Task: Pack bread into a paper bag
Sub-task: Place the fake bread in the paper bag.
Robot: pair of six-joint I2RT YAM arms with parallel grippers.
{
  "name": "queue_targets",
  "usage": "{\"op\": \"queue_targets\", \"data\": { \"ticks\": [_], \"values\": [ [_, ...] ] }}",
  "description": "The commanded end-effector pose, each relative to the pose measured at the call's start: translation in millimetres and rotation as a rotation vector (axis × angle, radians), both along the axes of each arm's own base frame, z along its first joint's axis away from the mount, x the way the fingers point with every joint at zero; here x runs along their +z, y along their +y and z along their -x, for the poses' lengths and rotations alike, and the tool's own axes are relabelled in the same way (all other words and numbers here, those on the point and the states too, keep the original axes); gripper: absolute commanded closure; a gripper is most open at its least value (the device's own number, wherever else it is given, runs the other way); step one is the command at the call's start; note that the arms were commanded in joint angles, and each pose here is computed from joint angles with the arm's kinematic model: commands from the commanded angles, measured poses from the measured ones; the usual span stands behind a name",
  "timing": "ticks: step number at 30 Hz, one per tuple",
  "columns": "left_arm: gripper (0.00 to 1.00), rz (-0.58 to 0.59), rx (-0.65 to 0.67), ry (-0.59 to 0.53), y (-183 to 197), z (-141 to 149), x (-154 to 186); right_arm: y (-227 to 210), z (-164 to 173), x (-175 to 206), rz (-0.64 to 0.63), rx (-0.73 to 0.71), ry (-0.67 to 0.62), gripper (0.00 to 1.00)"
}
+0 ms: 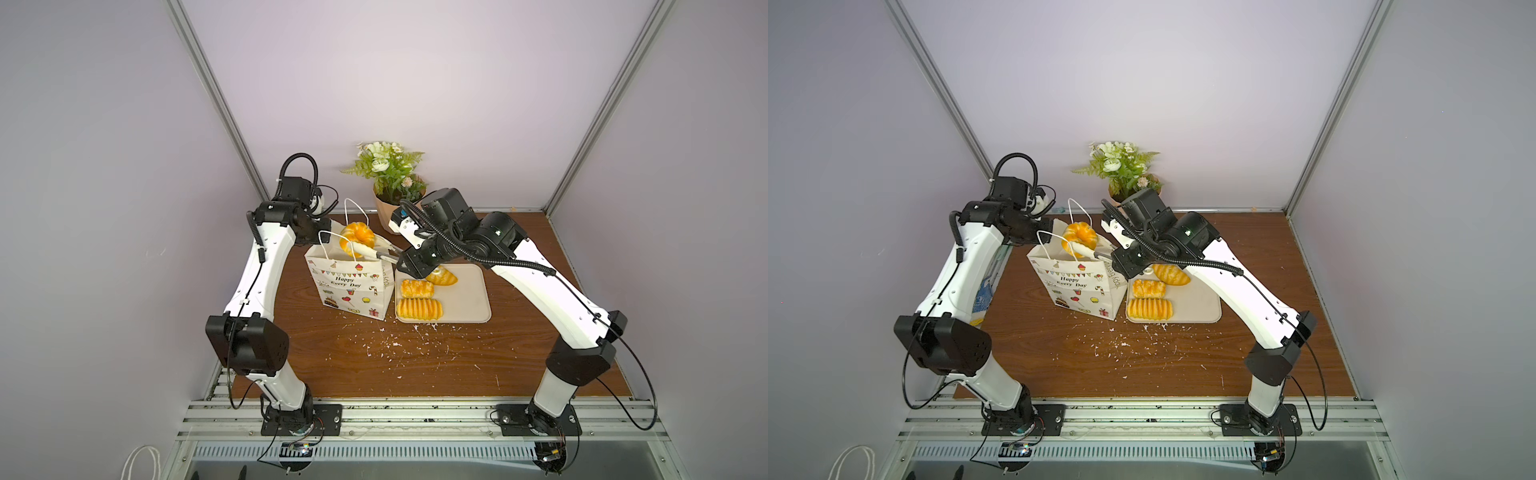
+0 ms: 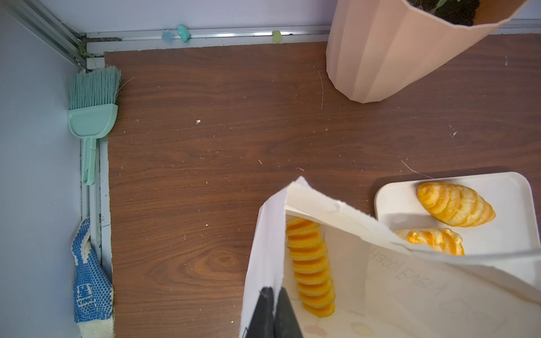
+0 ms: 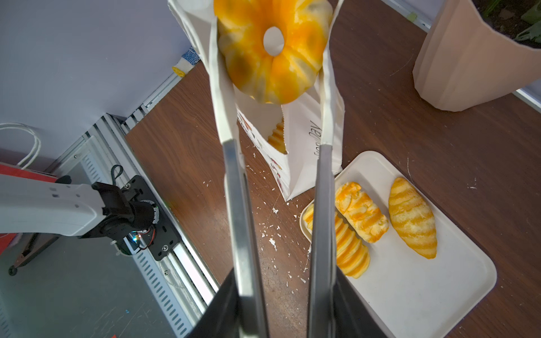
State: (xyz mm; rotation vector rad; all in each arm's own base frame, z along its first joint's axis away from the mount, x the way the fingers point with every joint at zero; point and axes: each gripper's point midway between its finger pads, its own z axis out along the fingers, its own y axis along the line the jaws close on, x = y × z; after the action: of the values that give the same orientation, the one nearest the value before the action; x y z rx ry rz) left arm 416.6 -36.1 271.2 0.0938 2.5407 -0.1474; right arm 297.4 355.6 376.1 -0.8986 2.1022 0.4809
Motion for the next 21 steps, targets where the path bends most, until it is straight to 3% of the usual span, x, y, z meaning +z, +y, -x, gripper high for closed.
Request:
{"op": "queue_targets", "data": {
  "ticks": [1, 6, 21],
  "values": [
    [0.93, 0.003, 0.003, -0.006, 3.0, 9.3, 6.3, 0.0, -2.7, 49.3, -0.082, 0.008, -0.135, 0.75],
    [0.93, 0.008, 0.001, -0.003, 2.4, 9.4, 5.7, 8.2, -5.4, 55.0, -0.097, 0.029, -0.140, 0.74],
    [0.93, -0.002, 0.007, -0.004, 4.3, 7.8, 5.5, 19.7, -4.5, 15.6, -0.029, 0.062, -0.052, 0.67]
  ]
}}
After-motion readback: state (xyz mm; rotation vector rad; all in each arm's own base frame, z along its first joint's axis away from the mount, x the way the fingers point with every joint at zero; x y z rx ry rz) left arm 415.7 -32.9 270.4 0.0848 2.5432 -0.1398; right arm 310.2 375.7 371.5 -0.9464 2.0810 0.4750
